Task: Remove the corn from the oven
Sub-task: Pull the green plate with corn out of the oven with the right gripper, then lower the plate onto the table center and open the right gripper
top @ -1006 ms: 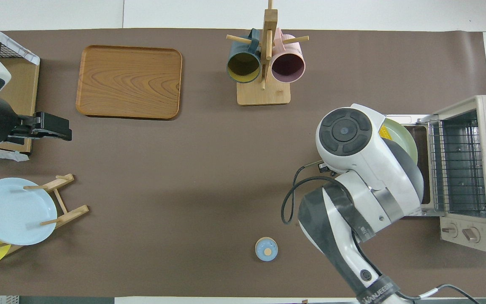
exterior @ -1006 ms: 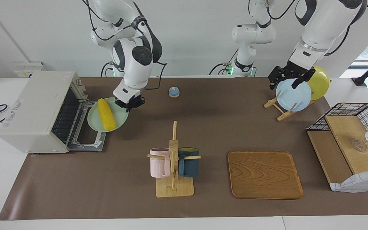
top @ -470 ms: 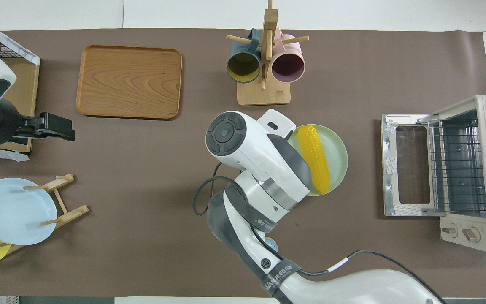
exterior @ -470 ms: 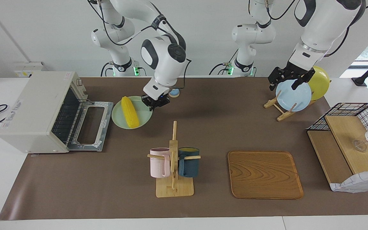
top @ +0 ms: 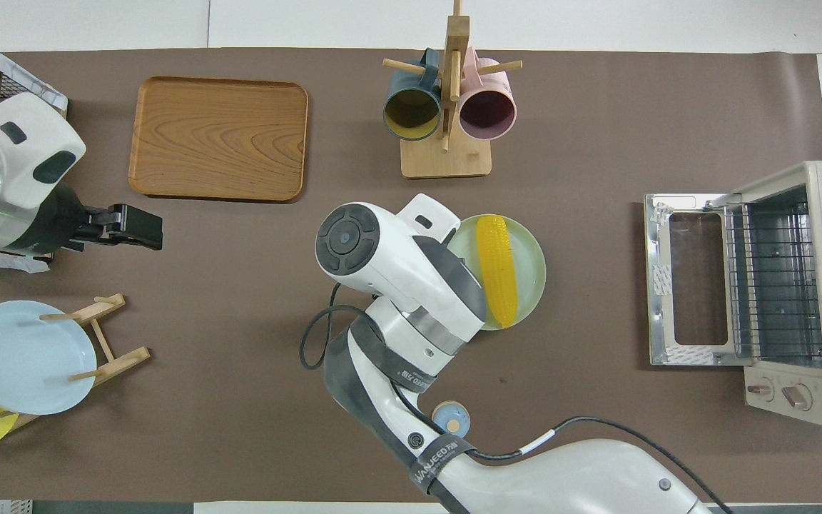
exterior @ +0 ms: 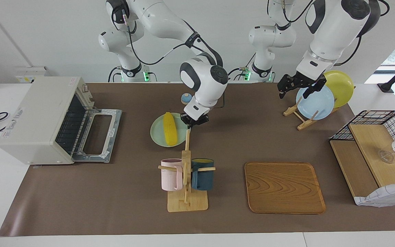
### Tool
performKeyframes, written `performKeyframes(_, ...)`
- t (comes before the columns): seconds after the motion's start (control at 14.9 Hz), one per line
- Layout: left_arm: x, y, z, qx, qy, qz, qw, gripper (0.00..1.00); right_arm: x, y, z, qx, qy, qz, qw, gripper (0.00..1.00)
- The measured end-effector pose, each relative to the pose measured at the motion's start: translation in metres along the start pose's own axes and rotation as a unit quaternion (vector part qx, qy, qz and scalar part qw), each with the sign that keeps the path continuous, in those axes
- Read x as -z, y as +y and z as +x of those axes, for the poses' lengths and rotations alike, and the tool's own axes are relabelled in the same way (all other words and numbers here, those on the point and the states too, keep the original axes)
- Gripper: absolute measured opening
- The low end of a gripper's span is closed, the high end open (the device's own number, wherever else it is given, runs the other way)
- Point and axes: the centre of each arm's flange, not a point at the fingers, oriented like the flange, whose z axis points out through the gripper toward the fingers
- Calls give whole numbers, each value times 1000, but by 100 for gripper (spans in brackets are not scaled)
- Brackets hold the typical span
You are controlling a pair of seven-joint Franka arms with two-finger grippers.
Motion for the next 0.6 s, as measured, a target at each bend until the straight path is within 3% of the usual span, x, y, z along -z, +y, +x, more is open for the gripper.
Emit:
performKeyframes(0.27, -7, 11, 3, -9, 3, -3, 1000, 100, -21, -49, -29, -15, 16, 34, 999, 2)
performKeyframes(0.54, -7, 15, 4, -10, 5, -10, 1000, 100, -26, -58, -34, -26, 7, 69, 997, 2)
performKeyframes(0.6, -7, 15, 4, -10, 6, -11, 1000, 100, -25, -57, -32, -33, 4, 80, 996, 10)
